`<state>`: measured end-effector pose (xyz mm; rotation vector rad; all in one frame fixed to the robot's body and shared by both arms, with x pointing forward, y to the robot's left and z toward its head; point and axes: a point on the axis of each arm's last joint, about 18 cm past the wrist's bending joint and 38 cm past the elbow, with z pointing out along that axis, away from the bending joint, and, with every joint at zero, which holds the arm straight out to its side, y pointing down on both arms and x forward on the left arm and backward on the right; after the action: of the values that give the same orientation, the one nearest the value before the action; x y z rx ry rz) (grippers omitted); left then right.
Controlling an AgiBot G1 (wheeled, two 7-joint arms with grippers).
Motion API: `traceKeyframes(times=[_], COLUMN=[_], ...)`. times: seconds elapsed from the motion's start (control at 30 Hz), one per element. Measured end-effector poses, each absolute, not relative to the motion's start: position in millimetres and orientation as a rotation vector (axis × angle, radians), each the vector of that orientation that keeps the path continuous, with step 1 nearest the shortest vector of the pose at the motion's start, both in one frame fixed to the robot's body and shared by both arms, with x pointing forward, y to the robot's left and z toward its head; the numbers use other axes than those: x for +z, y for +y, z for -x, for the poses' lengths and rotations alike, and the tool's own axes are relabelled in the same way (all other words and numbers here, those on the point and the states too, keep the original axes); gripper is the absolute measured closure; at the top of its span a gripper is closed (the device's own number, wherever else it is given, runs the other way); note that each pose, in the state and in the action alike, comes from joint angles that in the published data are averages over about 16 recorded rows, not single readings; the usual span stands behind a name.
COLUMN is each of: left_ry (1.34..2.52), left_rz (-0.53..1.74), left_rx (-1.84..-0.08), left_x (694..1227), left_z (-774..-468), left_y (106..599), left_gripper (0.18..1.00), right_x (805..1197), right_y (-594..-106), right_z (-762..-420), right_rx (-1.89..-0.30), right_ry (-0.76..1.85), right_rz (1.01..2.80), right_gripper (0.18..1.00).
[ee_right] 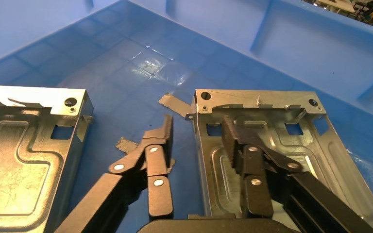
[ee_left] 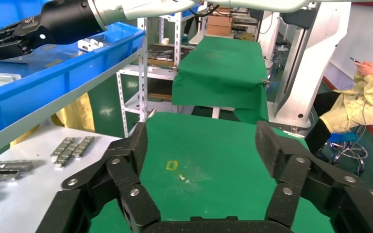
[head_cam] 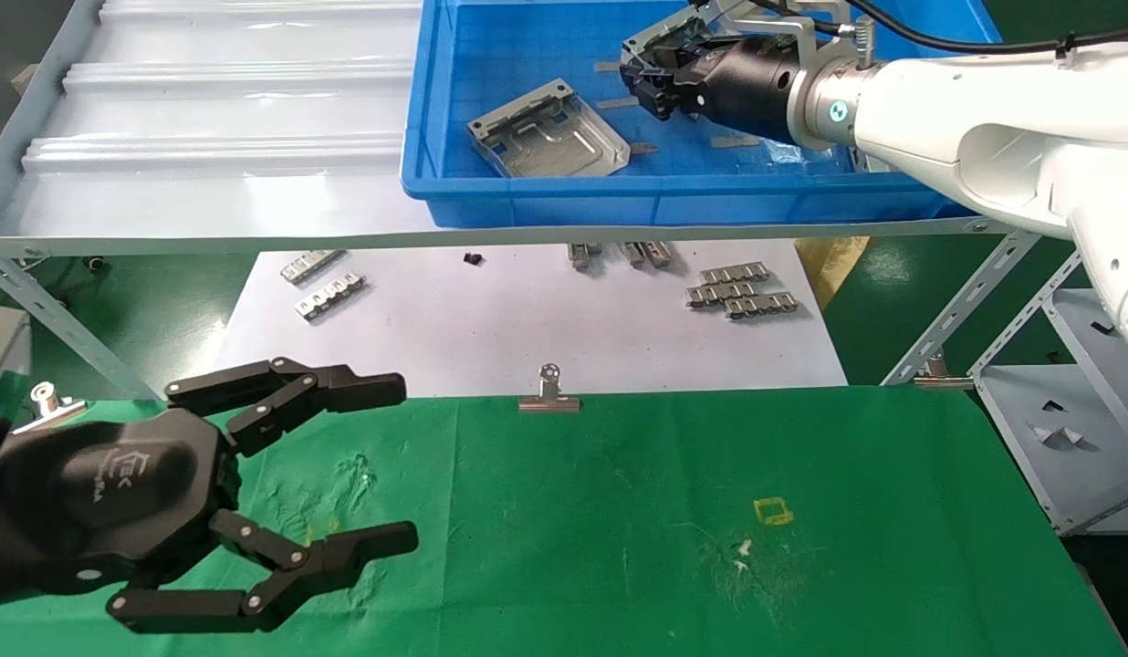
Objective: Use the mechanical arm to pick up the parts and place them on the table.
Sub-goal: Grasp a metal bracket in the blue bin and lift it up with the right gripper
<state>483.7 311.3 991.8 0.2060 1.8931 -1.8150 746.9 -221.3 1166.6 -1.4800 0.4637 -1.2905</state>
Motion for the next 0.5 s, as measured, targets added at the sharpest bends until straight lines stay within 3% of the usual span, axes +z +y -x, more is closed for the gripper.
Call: traceKeyframes(times=[0.13, 0.5], left_ry=[1.893, 1.893], left_rz=[-0.206, -0.206], left_rx=[-1.815, -1.815], left_x=[991.8, 991.8], left_z=[-483.7, -483.7], left_y=[311.3, 311.3], left_gripper=[0.382, 0.264], right_x=[1165.0, 1169.6], right_y=[-220.4, -223.4], right_z=[-747.6, -742.5], right_rx=[-1.29, -1.286], right_ry=[0.469, 0.454], right_rz=[1.486, 1.516], right_gripper=[0.749, 0.915])
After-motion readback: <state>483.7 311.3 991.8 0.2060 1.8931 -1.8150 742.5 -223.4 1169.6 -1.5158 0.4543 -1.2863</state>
